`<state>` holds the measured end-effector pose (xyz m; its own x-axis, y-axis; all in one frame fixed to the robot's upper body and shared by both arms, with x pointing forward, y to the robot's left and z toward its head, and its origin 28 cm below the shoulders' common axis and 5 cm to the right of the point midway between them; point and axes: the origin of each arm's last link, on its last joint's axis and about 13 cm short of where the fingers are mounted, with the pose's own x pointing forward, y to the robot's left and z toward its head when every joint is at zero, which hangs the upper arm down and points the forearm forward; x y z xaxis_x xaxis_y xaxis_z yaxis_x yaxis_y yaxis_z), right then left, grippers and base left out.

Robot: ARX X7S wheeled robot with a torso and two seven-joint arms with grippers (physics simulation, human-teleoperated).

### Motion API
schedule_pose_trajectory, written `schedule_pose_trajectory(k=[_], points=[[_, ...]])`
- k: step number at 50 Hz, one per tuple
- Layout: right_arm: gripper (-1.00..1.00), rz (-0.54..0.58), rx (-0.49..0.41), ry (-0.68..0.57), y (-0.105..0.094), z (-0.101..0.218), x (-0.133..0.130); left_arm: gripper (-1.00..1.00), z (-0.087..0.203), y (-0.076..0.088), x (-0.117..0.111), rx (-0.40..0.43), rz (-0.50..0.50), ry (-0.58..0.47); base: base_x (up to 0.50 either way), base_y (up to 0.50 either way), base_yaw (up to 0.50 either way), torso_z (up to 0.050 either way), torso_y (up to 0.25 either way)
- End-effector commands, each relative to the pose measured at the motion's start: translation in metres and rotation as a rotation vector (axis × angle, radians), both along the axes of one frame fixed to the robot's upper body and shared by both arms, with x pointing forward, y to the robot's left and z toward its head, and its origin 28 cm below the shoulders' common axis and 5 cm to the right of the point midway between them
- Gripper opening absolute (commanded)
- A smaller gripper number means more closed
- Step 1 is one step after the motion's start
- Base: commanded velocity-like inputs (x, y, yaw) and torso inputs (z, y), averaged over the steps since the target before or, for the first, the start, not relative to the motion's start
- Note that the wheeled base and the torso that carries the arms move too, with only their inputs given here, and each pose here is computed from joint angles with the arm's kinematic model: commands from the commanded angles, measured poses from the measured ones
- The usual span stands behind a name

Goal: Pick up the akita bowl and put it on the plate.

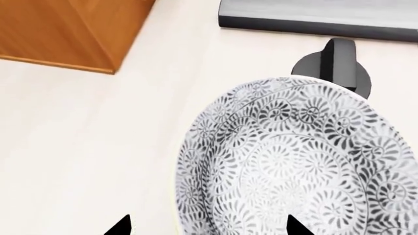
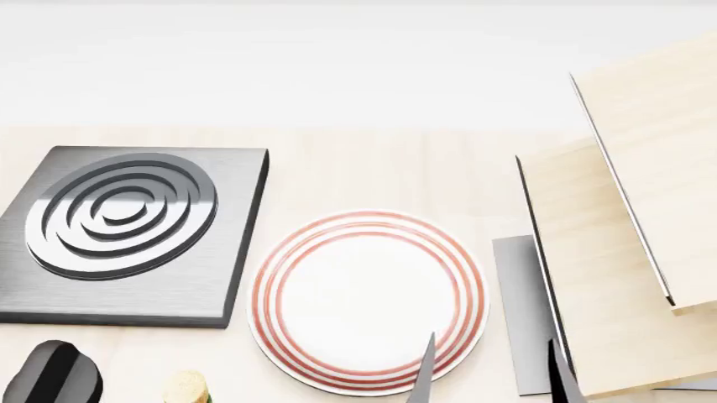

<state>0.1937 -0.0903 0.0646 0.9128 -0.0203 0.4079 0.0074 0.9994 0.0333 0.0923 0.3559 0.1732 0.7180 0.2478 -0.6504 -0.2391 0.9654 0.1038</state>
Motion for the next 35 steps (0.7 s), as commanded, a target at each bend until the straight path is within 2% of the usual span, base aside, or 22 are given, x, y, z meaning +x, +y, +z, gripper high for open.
schedule_pose_trajectory(k=[1, 19, 35], points=[[1.0, 0.001, -0.001, 0.005, 0.0, -0.001, 0.0, 1.0, -0.001, 0.003, 0.002, -0.003, 0.008, 0.032, 0.0, 0.0, 0.0, 0.0, 0.0], [1.0, 0.004, -0.003, 0.014, 0.0, -0.004, 0.002, 1.0, 0.002, 0.005, 0.014, -0.019, 0.01, 0.07, 0.0, 0.0, 0.0, 0.0, 0.0], [1.0, 0.006, -0.003, 0.019, 0.001, -0.006, 0.002, 1.0, 0.004, 0.007, 0.04, -0.044, 0.001, 0.146, 0.0, 0.0, 0.0, 0.0, 0.0]])
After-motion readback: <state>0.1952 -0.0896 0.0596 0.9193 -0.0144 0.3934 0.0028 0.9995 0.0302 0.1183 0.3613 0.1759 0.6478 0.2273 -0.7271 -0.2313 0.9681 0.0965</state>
